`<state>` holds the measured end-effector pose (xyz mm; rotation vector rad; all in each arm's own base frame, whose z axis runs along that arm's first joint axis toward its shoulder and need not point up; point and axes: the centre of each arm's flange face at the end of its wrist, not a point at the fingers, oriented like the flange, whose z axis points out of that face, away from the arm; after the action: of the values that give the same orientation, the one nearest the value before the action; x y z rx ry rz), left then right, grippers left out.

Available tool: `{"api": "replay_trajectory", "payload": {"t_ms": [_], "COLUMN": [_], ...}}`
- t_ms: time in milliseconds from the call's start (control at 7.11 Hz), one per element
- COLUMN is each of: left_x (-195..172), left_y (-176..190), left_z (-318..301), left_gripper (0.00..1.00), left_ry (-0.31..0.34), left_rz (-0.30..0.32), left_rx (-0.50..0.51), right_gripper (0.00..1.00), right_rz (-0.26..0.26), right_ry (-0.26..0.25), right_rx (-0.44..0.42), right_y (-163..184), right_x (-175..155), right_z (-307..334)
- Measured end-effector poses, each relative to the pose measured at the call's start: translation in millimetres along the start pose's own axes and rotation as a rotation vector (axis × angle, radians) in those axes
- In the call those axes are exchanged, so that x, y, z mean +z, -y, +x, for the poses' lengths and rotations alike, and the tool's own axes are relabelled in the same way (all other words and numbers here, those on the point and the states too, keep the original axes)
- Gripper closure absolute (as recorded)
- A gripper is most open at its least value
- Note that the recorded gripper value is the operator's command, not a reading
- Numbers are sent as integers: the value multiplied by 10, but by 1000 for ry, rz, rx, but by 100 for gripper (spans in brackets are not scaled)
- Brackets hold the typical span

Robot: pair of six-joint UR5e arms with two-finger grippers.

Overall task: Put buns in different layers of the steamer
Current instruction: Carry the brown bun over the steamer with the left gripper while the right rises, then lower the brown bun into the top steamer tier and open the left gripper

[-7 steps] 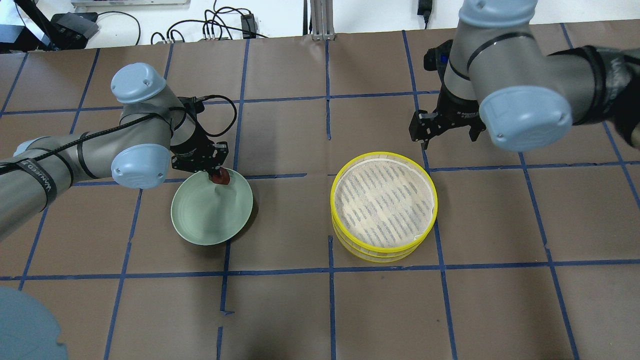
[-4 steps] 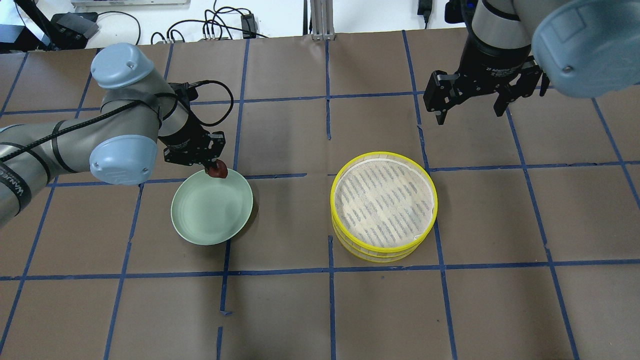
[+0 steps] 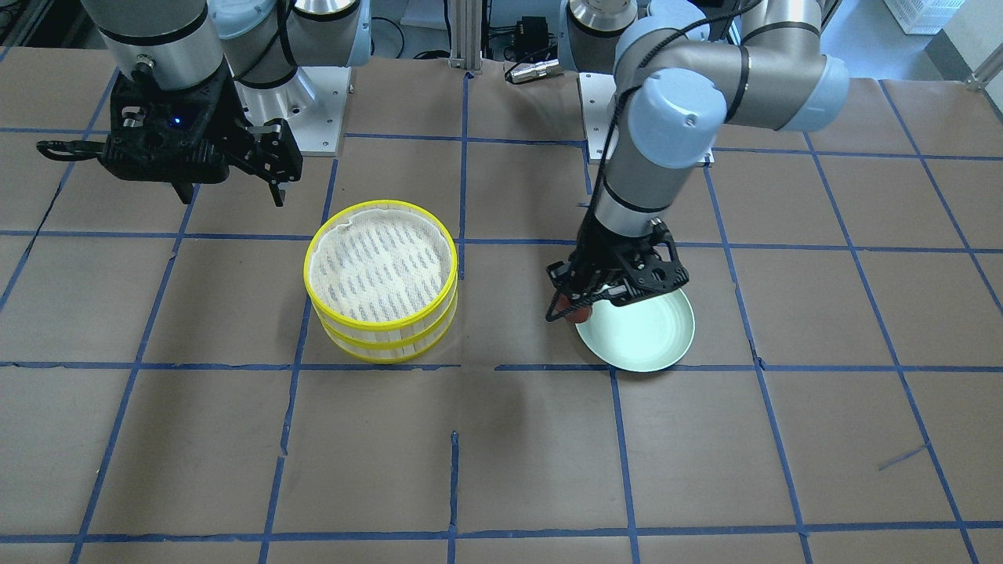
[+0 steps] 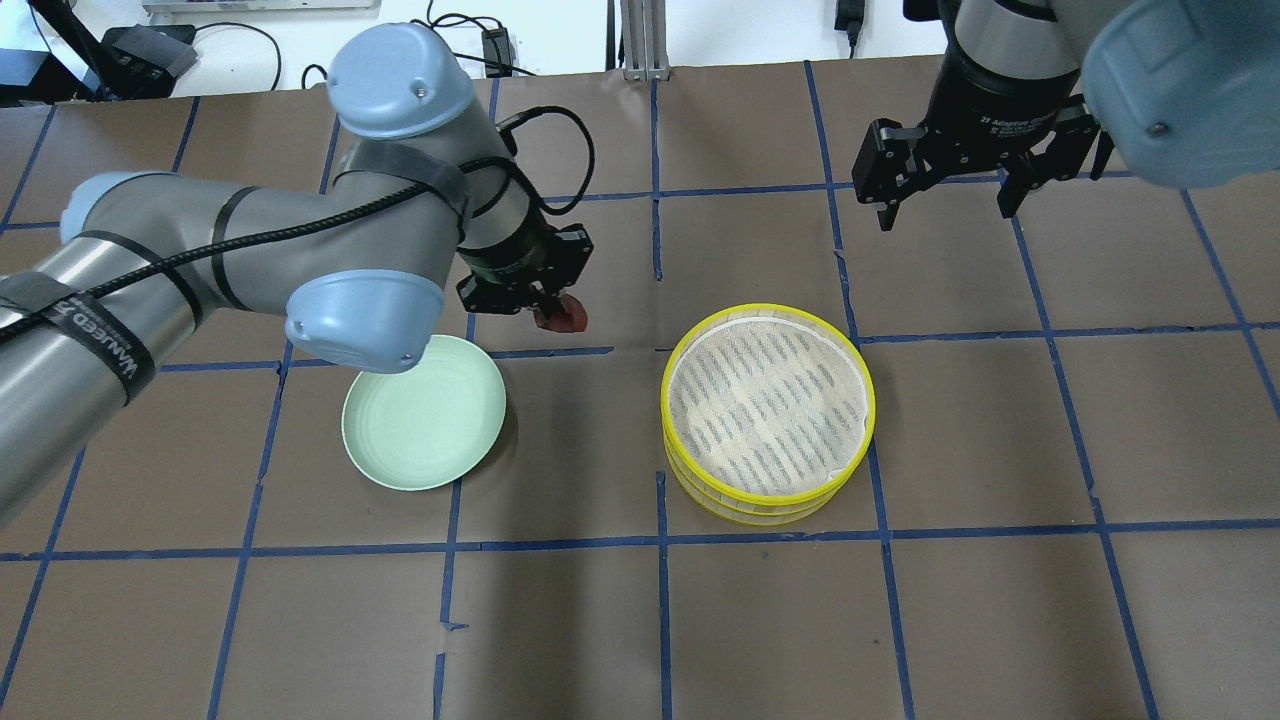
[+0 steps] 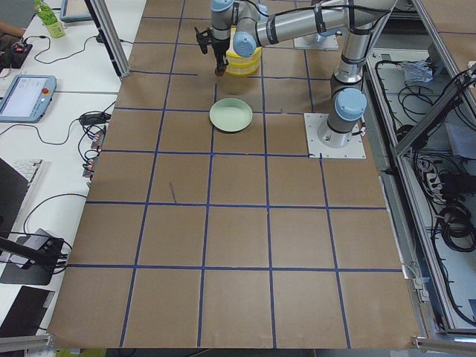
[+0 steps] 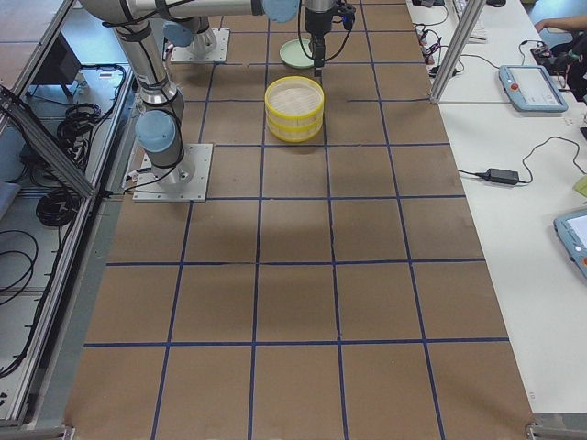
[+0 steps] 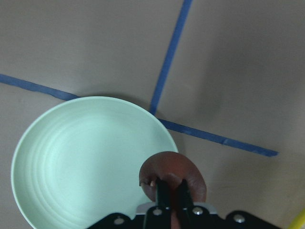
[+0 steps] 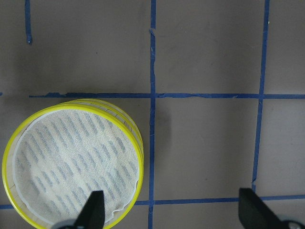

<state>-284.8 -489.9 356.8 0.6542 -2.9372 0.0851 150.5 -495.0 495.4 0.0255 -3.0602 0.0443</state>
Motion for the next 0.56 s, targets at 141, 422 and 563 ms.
{"api": "replay_trajectory", "payload": {"t_ms": [141, 422, 563], "left_x": [14, 135, 232], "left_y": [-358, -871, -1020], "left_z": [283, 631, 759], "left_gripper": [99, 46, 2], "left_ry": [-10, -22, -35], "left_rz": [-5, -16, -14], "left_rx": [-30, -99, -118], "right_gripper": [0, 0, 0], "right_rz": [6, 15, 15], "right_ry": [3, 2, 7], "right_rx": [6, -2, -1], "right_y": [13, 27, 25], "right_x": [2, 25, 31], "right_z": [18, -17, -20]}}
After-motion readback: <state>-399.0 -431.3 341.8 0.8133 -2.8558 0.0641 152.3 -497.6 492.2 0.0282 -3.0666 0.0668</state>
